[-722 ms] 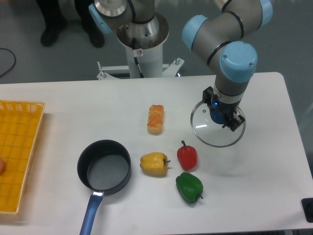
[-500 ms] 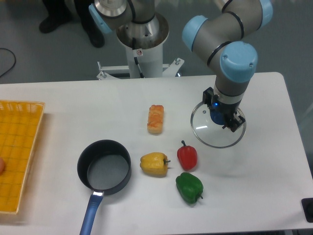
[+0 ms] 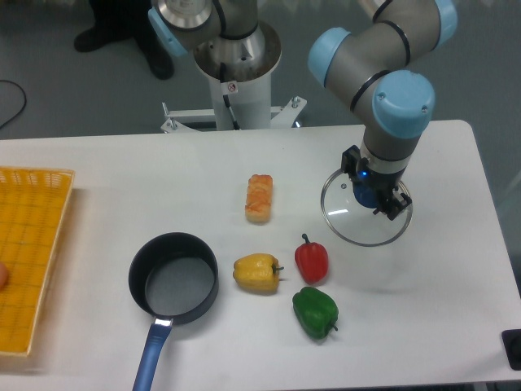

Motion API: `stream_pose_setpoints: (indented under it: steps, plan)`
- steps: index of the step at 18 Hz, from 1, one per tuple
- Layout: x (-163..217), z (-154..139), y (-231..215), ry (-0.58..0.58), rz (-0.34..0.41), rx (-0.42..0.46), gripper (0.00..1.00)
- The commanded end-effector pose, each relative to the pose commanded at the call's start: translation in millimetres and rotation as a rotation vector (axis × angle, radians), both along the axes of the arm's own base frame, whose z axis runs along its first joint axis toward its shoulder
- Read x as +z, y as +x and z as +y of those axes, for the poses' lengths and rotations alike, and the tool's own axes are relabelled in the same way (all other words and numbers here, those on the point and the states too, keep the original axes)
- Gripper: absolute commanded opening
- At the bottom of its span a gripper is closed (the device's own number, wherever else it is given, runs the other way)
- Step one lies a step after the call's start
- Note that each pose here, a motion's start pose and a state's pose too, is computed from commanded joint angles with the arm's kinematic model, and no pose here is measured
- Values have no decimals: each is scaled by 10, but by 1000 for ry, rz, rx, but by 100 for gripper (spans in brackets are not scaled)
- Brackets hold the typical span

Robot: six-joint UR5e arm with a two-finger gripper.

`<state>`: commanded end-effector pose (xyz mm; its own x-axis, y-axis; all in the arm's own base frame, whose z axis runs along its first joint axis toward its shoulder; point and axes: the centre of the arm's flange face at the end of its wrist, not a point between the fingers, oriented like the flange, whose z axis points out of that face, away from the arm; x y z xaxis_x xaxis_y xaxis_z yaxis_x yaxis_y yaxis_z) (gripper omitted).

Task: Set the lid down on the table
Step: 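Carry the glass lid held by its blue knob toward the table corner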

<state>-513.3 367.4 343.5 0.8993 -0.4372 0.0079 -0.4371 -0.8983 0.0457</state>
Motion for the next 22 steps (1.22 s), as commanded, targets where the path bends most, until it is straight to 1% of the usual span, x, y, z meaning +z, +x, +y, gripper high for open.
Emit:
stream_pose_setpoints:
  steps: [5, 8, 10, 13, 18, 22]
  plan:
    - [-110, -115, -144, -4, -10, -12, 56]
    - [-198, -130, -236, 2, 4, -34, 56]
    - [-269, -177, -301, 2, 4, -26, 56]
    - [-331, -219, -354, 0, -3, -72, 56]
    - [-476, -240, -439, 0, -1, -70, 56]
    - [-608, -255, -513, 0, -1, -87, 56]
